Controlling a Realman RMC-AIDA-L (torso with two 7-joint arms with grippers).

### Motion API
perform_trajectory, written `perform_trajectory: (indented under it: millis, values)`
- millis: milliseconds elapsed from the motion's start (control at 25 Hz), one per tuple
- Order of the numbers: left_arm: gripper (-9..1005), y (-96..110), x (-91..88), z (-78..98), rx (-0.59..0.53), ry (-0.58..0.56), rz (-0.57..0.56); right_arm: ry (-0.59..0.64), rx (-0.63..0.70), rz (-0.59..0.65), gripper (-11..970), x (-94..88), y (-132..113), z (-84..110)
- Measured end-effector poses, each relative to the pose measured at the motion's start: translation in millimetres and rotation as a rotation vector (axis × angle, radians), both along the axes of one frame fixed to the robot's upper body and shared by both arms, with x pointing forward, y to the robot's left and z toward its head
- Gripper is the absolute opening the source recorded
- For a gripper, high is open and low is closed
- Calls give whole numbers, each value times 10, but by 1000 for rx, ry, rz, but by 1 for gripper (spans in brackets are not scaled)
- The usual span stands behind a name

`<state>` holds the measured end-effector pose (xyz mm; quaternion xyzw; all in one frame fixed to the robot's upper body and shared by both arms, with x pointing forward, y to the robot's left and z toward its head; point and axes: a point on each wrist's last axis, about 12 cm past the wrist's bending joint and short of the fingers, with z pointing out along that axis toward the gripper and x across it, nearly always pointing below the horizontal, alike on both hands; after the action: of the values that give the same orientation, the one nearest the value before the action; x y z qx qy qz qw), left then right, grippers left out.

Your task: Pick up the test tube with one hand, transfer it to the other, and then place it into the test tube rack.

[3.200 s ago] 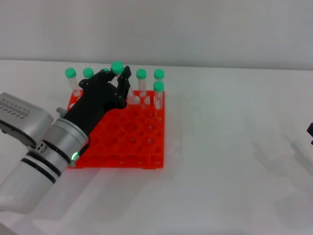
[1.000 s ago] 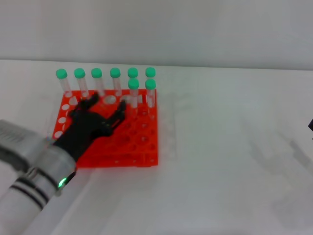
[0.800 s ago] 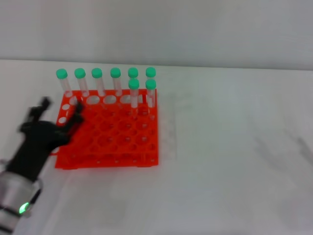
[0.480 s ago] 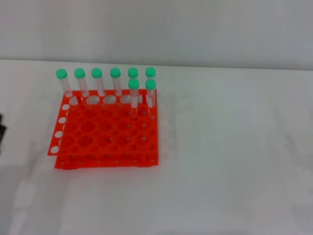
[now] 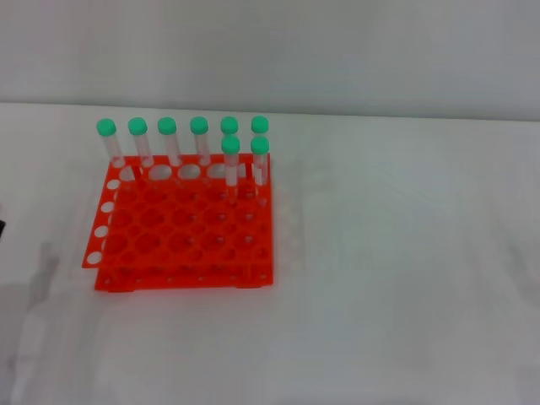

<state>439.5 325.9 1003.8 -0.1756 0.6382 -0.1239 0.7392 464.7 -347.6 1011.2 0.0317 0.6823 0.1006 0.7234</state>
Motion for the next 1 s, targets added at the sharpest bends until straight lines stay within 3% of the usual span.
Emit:
perform_trajectory:
  millis: [200, 1000]
  values:
    - [882, -74, 97, 5, 13, 11, -42, 9, 11, -2, 814, -38, 3, -21]
    - [880, -165, 166, 41, 30, -7, -99, 27, 19, -28, 820, -79, -16, -55]
